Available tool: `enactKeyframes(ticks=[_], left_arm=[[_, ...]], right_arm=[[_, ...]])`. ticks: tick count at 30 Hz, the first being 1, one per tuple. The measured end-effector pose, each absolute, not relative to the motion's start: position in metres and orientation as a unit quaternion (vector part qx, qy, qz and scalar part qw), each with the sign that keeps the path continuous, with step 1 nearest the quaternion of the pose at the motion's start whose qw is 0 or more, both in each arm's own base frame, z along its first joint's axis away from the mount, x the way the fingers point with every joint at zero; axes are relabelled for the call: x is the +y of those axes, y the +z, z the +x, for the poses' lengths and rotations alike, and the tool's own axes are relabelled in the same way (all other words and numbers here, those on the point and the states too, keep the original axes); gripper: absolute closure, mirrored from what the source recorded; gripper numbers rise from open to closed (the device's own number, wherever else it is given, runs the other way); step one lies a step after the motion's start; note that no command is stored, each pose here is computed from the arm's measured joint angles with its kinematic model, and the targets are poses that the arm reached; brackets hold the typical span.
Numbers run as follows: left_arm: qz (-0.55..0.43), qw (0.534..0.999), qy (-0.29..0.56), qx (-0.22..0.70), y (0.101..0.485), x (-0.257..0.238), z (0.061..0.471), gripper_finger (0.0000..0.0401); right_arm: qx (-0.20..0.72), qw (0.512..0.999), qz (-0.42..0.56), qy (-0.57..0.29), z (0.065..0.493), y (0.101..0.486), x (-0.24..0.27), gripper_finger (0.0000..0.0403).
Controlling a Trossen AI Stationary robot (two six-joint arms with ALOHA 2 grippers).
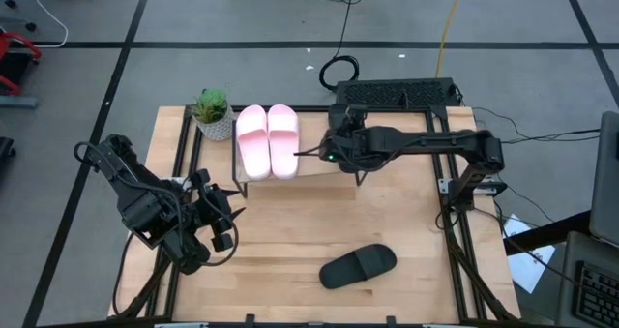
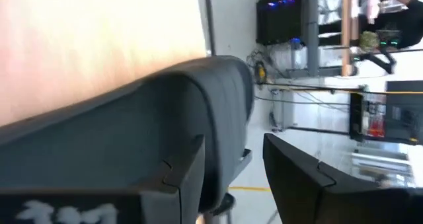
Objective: Pick and place slides into the shelf
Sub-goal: Put the black slipper on the shelf
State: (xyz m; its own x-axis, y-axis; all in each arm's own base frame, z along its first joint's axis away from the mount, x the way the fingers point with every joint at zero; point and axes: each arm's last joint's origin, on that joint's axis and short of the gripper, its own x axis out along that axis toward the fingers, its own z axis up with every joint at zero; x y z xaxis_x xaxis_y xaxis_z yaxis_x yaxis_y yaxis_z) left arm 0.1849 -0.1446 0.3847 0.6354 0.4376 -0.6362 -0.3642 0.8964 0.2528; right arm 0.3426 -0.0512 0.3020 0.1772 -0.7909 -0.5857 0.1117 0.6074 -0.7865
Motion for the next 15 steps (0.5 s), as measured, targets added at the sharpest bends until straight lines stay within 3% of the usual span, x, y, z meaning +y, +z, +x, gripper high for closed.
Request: enactKeyframes(ticks=[9, 15], left_arm=[[0.051, 0.903, 0.222, 0.365, 0.385, -0.145, 0.185, 0.021], [0.051, 0.903, 0.222, 0.365, 0.385, -0.145, 0.185, 0.021]], right_arm=[[0.523, 0.733, -0.305, -0.311, 0.331, 0.32, -0.023, 0.0257], [0.49, 0.769, -0.316, -0.262, 0.319, 0.329, 0.032, 0.0257]])
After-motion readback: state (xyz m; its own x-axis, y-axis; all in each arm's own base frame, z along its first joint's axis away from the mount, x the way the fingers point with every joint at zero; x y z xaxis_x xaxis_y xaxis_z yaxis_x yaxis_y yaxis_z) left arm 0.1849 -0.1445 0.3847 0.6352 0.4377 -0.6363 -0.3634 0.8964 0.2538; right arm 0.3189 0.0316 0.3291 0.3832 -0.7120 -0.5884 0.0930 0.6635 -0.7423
